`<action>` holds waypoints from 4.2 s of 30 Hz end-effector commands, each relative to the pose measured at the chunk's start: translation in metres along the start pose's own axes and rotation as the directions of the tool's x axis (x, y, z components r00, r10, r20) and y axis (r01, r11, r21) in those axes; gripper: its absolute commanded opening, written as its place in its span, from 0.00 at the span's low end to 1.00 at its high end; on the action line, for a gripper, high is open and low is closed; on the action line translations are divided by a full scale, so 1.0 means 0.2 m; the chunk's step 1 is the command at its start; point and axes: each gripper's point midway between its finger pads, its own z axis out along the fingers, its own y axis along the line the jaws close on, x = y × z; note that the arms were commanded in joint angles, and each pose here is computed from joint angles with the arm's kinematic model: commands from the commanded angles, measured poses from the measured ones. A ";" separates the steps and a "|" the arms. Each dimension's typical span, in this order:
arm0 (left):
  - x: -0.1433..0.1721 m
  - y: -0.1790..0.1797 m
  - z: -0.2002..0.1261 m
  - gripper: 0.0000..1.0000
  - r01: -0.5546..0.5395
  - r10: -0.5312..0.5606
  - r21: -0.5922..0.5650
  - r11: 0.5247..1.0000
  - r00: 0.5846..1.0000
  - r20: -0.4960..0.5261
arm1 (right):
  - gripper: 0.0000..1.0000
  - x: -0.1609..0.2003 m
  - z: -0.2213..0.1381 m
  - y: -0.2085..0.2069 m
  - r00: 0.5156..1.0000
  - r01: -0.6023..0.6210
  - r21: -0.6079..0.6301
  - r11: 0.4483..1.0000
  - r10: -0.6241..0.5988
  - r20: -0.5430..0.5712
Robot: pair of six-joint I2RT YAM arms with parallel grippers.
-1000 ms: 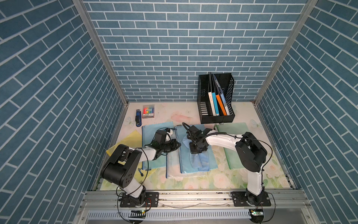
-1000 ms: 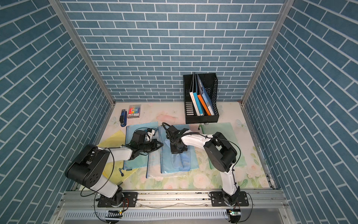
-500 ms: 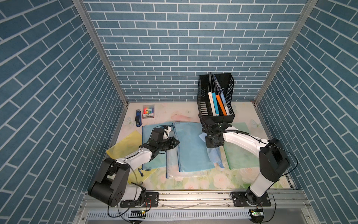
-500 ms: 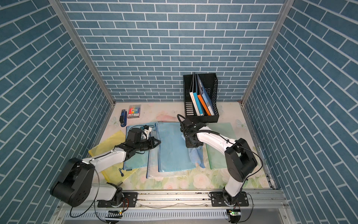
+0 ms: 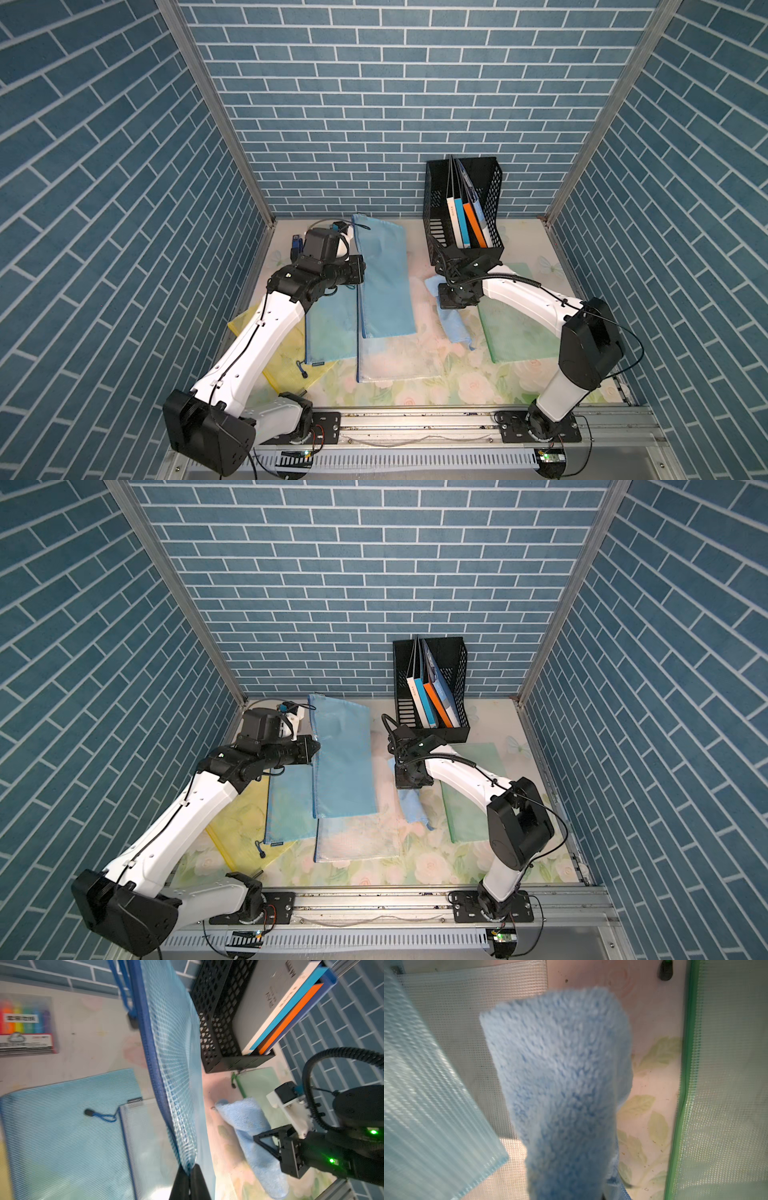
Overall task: Wipe the document bag
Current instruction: Adjust the document bag.
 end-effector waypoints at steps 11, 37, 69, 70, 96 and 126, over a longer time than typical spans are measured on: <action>0.10 0.26 -0.19 0.02 -0.253 0.147 -0.420 0.872 0.952 -0.269 | 0.00 0.01 0.03 0.09 1.000 0.013 -0.043 0.999 -0.014 -0.023; 0.53 -0.84 0.68 0.00 -0.269 0.286 0.098 0.958 0.880 -0.379 | 0.00 0.16 -0.01 -0.15 0.994 -0.102 0.031 0.994 0.101 0.042; 0.98 -0.95 1.09 0.39 0.185 -0.038 0.325 0.927 0.911 -0.410 | 0.00 0.30 -0.43 -0.55 0.981 -0.157 0.259 0.953 0.121 0.149; 0.96 -0.96 1.08 0.42 0.180 -0.031 0.338 0.924 0.915 -0.401 | 0.00 0.30 -0.44 -0.55 0.981 -0.158 0.259 0.953 0.121 0.151; 0.57 0.08 1.02 0.86 0.028 0.006 0.129 0.991 0.967 -0.255 | 0.00 0.12 -0.20 -0.15 0.999 -0.009 0.131 0.991 0.002 0.053; 0.81 -0.07 1.05 0.74 0.134 0.044 0.402 0.905 0.914 -0.404 | 0.00 0.26 0.26 -0.10 0.988 0.033 0.172 0.984 -0.006 -0.152</action>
